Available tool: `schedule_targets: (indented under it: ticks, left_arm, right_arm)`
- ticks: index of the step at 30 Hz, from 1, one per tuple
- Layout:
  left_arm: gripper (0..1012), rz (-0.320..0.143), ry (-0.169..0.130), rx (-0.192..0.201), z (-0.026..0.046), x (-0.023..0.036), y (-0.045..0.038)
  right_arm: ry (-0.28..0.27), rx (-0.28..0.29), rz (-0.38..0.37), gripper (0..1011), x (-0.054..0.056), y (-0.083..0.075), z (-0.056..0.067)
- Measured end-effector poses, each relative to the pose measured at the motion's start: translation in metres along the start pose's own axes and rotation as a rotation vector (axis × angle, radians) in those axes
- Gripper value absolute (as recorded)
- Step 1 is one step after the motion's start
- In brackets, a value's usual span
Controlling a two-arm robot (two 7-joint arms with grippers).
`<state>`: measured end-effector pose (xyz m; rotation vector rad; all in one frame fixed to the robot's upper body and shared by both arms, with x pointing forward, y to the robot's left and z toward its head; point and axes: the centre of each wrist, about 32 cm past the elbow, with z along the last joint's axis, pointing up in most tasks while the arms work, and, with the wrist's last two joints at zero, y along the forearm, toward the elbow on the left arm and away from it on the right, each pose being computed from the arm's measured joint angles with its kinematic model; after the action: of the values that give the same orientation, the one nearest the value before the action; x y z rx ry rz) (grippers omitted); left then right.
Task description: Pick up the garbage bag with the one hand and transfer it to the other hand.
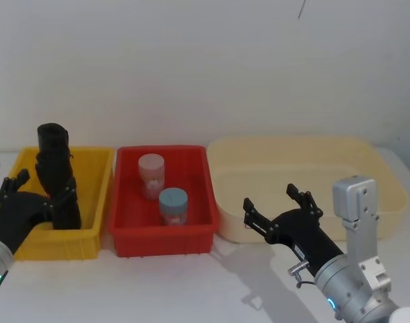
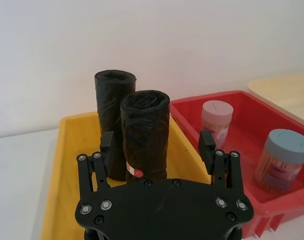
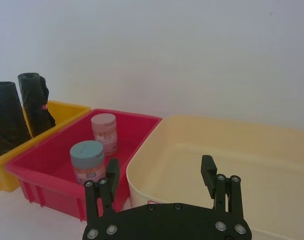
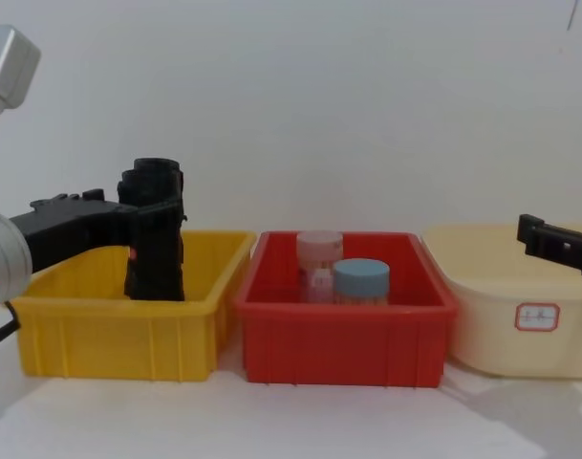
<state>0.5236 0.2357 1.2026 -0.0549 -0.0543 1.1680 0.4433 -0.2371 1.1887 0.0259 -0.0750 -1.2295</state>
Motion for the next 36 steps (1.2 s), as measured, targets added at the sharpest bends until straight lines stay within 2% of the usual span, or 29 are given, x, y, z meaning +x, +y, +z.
schedule_targets:
  ticks: [16, 25, 32, 35, 36]
  left_arm:
    - [1001, -0.017, 0.012, -0.002, -0.0013, 0.0056, -0.0203]
    - [992, -0.028, 0.020, 0.004, -0.0047, 0.0077, -0.0308]
    - [840, -0.033, 0.028, 0.001, -0.0066, 0.0088, -0.0358]
    - [750, -0.033, 0.031, -0.002, -0.0069, 0.0095, -0.0367]
    - [693, -0.033, 0.032, -0.005, -0.0068, 0.0098, -0.0371]
  right_arm:
    - [0.000, 0.000, 0.000, 1001, 0.000, 0.000, 0.000]
    - [0.000, 0.000, 0.000, 1001, 0.000, 0.000, 0.000]
    - [0.000, 0.000, 0.000, 1001, 0.000, 0.000, 0.000]
    - [0.000, 0.000, 0.000, 1001, 0.000, 0.000, 0.000]
    - [0.000, 0.000, 0.000, 1001, 0.000, 0.000, 0.000]
